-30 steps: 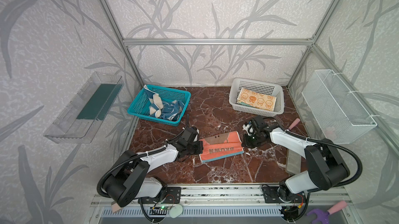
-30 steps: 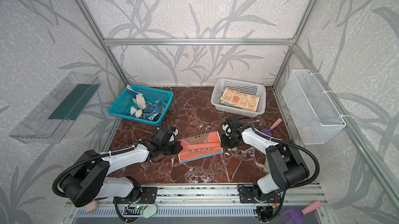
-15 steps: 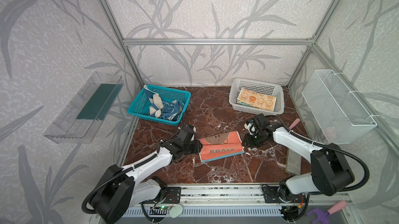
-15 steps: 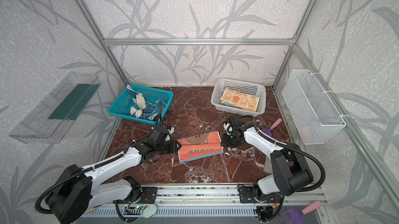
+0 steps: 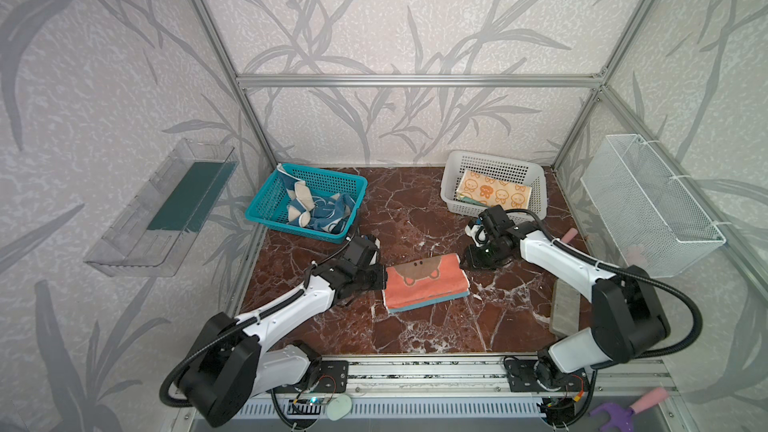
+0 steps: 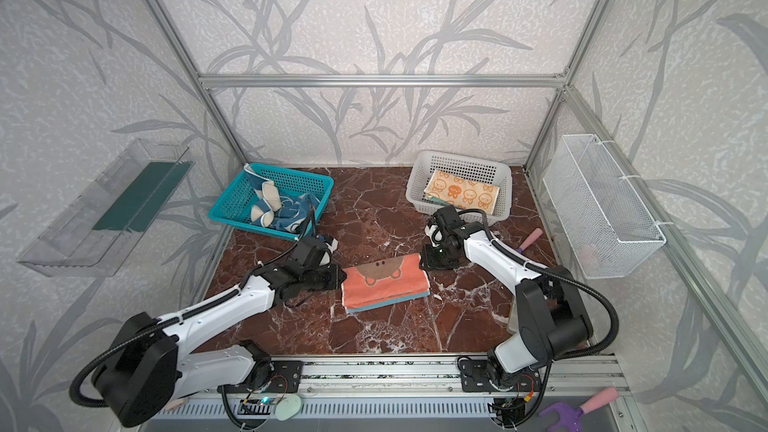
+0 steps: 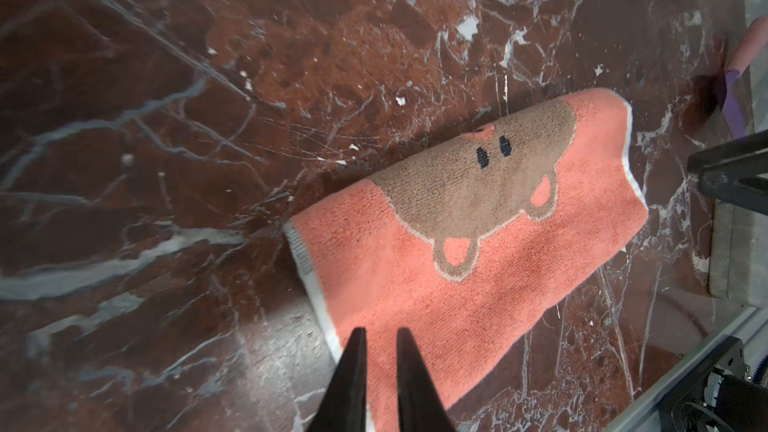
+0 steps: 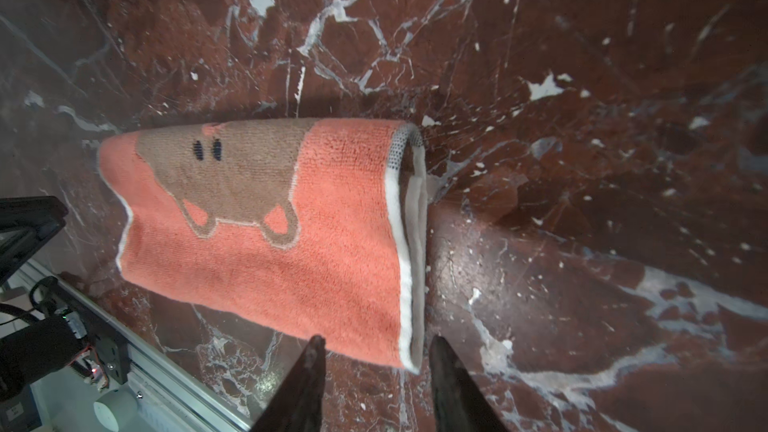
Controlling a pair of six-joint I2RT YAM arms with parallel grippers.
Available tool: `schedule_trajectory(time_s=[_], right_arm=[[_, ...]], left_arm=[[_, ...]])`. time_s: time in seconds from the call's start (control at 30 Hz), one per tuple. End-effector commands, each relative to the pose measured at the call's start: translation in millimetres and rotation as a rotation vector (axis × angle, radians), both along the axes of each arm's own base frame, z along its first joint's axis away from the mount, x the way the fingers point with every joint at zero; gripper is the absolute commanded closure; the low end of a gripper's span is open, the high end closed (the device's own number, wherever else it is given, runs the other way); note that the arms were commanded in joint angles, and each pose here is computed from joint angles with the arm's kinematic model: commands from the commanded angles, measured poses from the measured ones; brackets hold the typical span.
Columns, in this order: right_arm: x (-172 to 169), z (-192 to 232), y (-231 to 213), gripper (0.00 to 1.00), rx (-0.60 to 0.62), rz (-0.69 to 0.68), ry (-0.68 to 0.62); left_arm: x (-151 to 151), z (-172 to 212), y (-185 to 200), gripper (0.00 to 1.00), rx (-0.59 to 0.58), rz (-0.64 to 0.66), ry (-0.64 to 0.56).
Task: Fold and stack the towels
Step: 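Release the towel and reposition both grippers at its folded edges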
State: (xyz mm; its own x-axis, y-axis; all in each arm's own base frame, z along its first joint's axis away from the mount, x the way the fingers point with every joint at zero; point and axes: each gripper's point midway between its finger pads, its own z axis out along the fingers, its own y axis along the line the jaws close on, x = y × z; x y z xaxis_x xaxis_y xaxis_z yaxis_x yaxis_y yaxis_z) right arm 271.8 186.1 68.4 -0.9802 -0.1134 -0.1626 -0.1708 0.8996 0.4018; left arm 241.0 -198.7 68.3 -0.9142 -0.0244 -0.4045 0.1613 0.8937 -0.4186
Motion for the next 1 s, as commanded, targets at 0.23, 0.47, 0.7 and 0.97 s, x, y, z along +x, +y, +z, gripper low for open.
schedule_trajectory(time_s=[0.23,0.47,0.7,0.97], right_arm=[[-52,-56,-22,0.59,-0.193,0.031,0.171],[-50,-46,-28,0.56,-0.209,-0.007,0.129],[-30,-7,-22,0.53,-0.148,-0.024,0.044],[-11,-14,-1,0.46,-0.036,-0.046,0.118]], left_arm=[[-66,-64,-7,0.87,0.132,-0.064,0.208],[-73,-69,4,0.87,0.212,-0.058,0.217],[-35,-12,-25,0.86,0.201,-0.134,0.067],[10,9,-106,0.86,0.104,-0.258,0.015]])
